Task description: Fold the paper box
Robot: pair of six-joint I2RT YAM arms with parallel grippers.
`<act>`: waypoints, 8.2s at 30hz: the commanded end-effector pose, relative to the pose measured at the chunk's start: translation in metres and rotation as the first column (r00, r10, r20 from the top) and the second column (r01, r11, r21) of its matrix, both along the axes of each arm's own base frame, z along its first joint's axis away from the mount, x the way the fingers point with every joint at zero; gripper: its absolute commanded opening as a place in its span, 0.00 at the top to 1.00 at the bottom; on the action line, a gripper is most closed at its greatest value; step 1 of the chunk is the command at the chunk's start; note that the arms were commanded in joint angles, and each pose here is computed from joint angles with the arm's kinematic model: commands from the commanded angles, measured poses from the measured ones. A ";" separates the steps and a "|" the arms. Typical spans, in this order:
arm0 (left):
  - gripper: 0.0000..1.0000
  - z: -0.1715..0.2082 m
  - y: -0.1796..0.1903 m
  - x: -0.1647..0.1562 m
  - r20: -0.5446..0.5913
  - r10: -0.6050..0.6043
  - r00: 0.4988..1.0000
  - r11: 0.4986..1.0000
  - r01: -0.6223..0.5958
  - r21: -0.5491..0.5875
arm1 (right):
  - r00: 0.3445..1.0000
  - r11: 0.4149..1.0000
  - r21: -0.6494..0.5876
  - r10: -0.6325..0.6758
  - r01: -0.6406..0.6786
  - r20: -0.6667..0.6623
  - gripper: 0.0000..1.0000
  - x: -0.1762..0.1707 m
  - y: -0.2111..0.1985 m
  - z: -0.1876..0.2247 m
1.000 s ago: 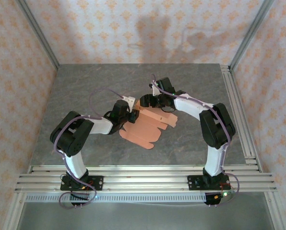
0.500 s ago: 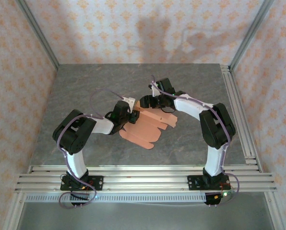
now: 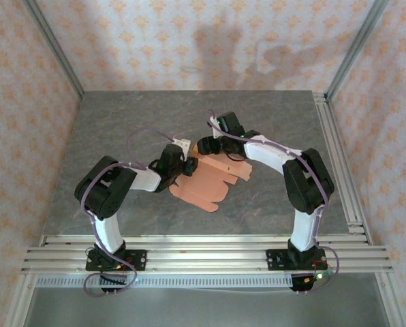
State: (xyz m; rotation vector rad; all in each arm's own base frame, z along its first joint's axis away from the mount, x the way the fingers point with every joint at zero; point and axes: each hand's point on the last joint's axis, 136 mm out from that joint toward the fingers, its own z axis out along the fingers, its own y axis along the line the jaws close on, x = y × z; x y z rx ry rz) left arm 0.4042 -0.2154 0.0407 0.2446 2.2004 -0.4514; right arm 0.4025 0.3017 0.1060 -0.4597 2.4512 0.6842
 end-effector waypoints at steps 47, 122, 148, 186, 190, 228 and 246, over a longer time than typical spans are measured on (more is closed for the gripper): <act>0.85 0.005 -0.006 0.011 0.015 -0.024 1.000 0.999 0.023 0.041 | 0.981 0.968 0.223 -0.072 0.112 -0.181 0.25 0.000 -0.009 0.011; 1.00 0.103 -0.026 0.021 0.130 -0.064 0.990 0.958 0.097 -0.271 | 0.940 0.837 0.542 0.240 -0.073 -0.244 0.45 -0.047 0.014 0.038; 1.00 0.106 -0.020 0.028 0.132 0.005 0.991 0.945 0.039 -0.324 | 0.986 0.909 0.416 0.057 0.013 -0.156 0.41 -0.019 -0.014 0.051; 1.00 0.166 0.001 0.055 0.041 0.112 0.993 0.670 -0.045 -0.741 | 0.983 0.586 0.809 -0.168 0.036 0.078 0.40 -0.009 -0.080 0.171; 1.00 0.163 -0.002 0.056 0.041 0.109 0.993 0.679 -0.045 -0.732 | 0.989 0.598 0.802 -0.121 0.006 0.083 0.47 -0.015 -0.061 0.169; 1.00 0.164 0.017 0.042 0.121 0.314 0.942 0.833 -0.212 -0.511 | 0.965 0.733 0.639 -0.254 0.233 -0.061 0.68 -0.001 -0.068 0.105; 1.00 0.141 0.039 0.043 0.073 0.415 0.907 0.823 -0.340 -0.455 | 0.942 0.761 0.597 -0.334 0.254 0.026 0.42 -0.003 -0.086 0.114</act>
